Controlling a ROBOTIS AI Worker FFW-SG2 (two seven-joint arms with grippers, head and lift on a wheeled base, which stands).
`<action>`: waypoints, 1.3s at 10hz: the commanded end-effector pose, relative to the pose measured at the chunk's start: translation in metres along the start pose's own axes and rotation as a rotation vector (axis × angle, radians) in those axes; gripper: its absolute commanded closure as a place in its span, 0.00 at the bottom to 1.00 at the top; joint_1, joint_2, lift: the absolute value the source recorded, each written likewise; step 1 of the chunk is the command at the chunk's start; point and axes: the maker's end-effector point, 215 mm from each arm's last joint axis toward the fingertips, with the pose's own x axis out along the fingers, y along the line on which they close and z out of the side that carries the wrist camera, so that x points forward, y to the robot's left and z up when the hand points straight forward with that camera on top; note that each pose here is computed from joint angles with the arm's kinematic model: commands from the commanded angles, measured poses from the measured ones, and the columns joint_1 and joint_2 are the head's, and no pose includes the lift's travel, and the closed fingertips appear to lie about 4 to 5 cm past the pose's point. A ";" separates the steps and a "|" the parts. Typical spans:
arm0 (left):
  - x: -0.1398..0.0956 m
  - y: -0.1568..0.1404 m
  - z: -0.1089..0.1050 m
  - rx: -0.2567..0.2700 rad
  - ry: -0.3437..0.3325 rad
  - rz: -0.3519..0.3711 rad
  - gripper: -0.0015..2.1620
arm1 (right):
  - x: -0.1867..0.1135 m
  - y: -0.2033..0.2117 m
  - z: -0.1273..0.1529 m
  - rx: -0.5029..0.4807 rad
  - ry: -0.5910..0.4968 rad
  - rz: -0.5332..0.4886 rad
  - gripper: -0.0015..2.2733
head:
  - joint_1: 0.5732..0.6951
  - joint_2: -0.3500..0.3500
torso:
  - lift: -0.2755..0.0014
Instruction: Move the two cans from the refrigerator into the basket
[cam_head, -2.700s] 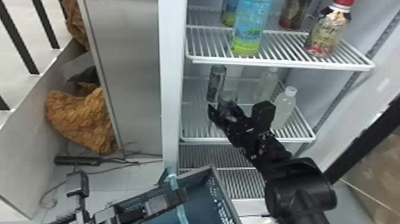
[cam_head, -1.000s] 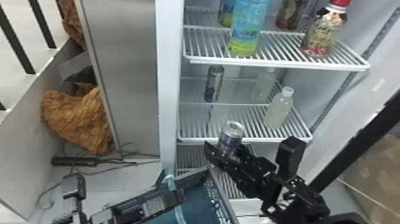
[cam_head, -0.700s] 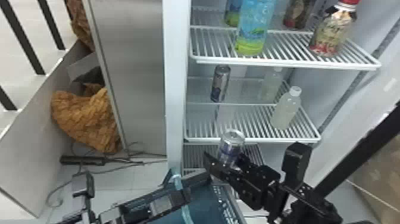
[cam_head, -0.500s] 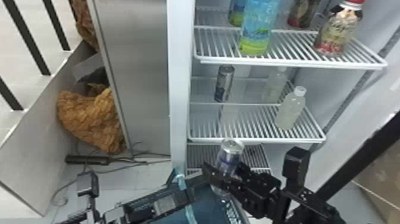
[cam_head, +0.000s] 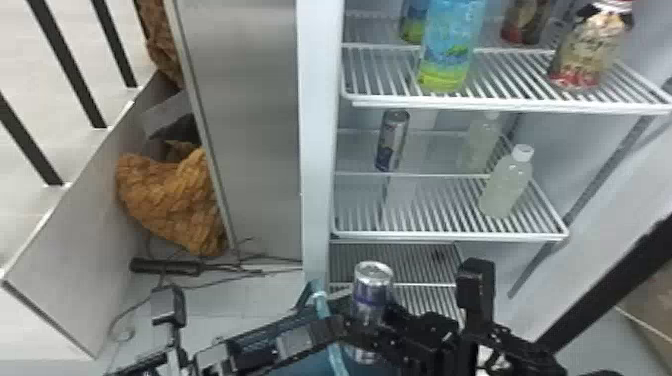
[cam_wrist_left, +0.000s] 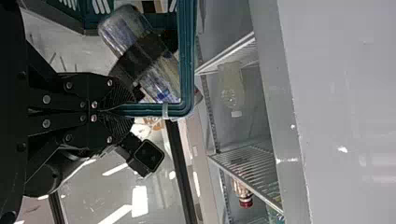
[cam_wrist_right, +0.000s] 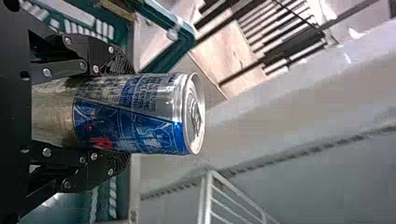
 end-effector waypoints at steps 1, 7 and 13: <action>0.001 -0.001 0.000 0.002 0.002 -0.001 0.56 | 0.015 0.013 -0.018 0.025 0.059 0.062 0.56 | 1.00 0.46 | 0.20; 0.001 0.000 -0.001 0.001 0.007 0.001 0.56 | 0.020 0.016 -0.044 0.059 0.162 0.092 0.10 | 1.00 0.53 | 0.20; 0.000 0.000 -0.002 -0.004 0.004 -0.002 0.56 | -0.005 -0.025 0.001 -0.012 0.042 -0.024 0.06 | 1.00 0.47 | 0.20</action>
